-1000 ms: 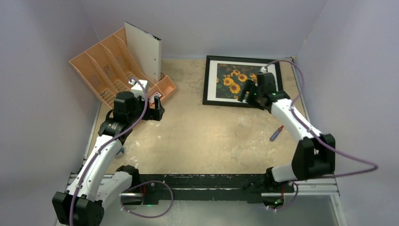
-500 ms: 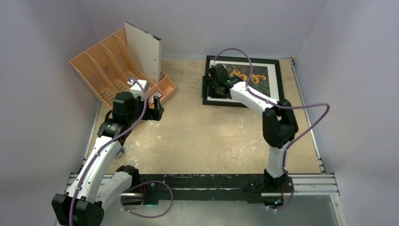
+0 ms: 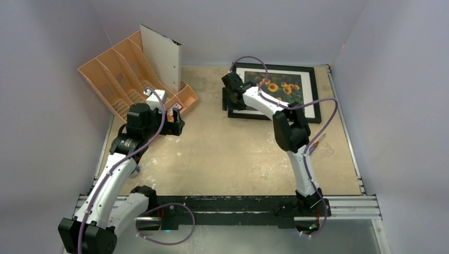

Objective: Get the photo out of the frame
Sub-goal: Move the photo frame to the center of the board, then adjust the photo frame at the center of the board.

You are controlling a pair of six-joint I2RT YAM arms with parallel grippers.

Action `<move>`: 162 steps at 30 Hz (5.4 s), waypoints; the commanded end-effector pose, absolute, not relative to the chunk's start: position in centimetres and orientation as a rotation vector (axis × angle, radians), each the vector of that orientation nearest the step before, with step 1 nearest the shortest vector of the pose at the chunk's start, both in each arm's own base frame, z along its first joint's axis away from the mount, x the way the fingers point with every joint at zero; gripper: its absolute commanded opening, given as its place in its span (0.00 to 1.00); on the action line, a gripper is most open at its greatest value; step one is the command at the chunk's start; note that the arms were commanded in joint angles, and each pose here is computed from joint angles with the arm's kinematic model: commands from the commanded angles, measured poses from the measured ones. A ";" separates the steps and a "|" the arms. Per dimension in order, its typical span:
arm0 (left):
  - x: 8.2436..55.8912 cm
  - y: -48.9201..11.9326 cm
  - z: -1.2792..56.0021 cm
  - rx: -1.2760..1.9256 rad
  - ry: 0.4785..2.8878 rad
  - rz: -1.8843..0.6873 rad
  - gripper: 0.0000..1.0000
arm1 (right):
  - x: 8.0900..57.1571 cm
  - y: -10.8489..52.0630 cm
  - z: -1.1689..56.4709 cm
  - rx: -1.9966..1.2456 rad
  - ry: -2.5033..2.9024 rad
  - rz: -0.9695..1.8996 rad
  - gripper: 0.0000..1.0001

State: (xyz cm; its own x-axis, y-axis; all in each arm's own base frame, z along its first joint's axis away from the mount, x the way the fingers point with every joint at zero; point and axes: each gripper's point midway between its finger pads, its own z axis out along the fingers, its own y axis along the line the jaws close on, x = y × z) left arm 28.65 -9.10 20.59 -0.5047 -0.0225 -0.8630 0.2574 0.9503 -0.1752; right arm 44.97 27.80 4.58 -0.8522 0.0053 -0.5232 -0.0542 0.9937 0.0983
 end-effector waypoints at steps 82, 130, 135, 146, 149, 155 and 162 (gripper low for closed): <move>29.6 -11.2 18.9 0.047 2.106 -0.530 1.00 | 13.7 20.9 11.0 -0.168 2.280 0.323 0.70; 32.1 -16.7 2.9 0.290 2.463 -0.587 0.95 | 21.4 14.5 1.6 0.644 2.538 0.490 0.90; 29.8 -16.8 2.7 0.245 2.467 -0.658 0.93 | 22.4 14.6 1.7 0.605 2.552 0.483 0.90; 26.0 -18.0 4.4 0.221 2.404 -0.785 0.90 | 25.4 13.7 2.3 0.522 2.595 0.360 0.92; 25.6 -18.5 4.9 0.207 2.390 -0.799 0.89 | 26.0 13.1 2.1 0.527 2.607 0.310 0.92; 23.9 -19.7 4.8 0.229 2.394 -0.848 0.87 | 27.0 12.3 2.4 0.484 2.618 0.217 0.93; 20.2 -22.1 4.6 0.284 2.380 -0.918 0.86 | 27.9 11.1 2.7 0.448 2.620 0.113 0.93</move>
